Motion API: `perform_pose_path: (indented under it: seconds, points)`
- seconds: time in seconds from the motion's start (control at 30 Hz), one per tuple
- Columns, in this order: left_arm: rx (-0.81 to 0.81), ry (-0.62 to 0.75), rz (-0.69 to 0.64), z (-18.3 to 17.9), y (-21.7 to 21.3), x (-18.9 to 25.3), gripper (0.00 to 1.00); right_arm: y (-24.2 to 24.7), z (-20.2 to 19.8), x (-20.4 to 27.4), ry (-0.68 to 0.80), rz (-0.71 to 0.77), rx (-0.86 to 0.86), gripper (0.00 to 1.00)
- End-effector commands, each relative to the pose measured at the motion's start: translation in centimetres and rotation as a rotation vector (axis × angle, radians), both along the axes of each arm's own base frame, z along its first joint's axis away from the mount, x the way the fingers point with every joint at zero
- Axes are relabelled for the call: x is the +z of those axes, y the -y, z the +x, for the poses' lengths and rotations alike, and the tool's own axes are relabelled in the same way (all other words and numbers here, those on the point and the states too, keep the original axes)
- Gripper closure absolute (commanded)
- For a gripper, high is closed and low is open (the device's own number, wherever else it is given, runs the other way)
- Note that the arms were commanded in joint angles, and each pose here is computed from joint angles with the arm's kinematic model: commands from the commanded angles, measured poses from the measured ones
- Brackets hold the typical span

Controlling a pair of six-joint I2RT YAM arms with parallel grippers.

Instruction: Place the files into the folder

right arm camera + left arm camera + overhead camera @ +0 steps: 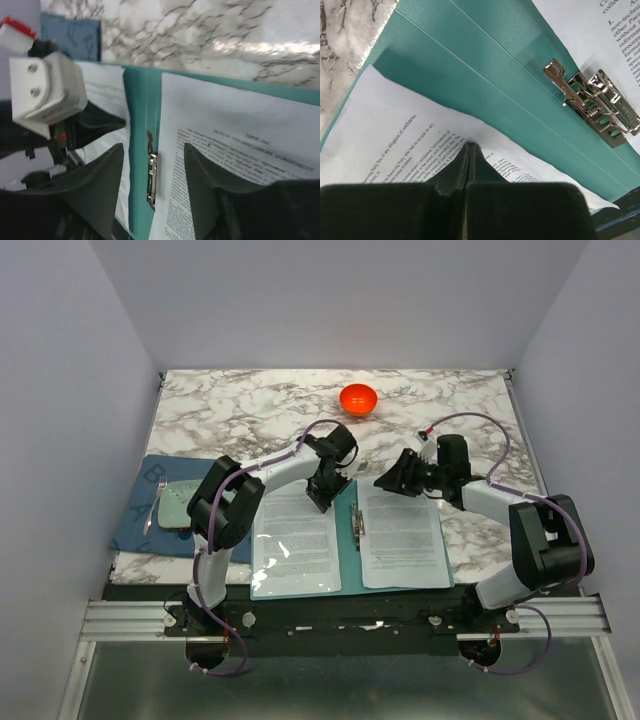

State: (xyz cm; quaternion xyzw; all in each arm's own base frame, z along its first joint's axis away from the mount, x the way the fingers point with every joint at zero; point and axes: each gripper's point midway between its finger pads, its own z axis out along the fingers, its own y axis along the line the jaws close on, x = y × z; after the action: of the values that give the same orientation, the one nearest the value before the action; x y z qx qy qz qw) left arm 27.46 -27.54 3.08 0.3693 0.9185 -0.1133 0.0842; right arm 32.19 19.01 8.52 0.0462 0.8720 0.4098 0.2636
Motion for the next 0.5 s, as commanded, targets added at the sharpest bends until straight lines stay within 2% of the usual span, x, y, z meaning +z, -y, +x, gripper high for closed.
perform_pose_path:
  seconds: [0.0,0.1,0.17,0.37,0.4,0.47]
  points:
    - [-0.01,-0.033,0.02,-0.5,-0.4,-1.5,1.0,-3.6,-1.8,3.1,0.152,0.209,0.202,0.51]
    - [-0.009,-0.046,0.026,-0.5,-0.5,-2.0,1.0,-4.4,-2.5,2.6,0.158,0.196,0.231,0.59]
    - [-0.011,-0.05,0.031,-0.6,-0.5,-2.3,1.0,-5.2,-2.4,2.0,0.157,0.162,0.251,0.6]
    - [-0.011,-0.068,0.032,-1.1,-0.8,-3.0,1.0,-6.8,-2.8,0.0,0.121,0.119,0.259,0.46]
    - [-0.008,-0.078,0.032,-1.2,-0.8,-3.2,1.0,-7.0,-2.7,-0.2,0.123,0.108,0.255,0.41]
    - [-0.009,-0.106,0.024,-1.6,-0.9,-3.5,1.0,-7.5,-3.0,-0.8,0.128,0.089,0.272,0.38]
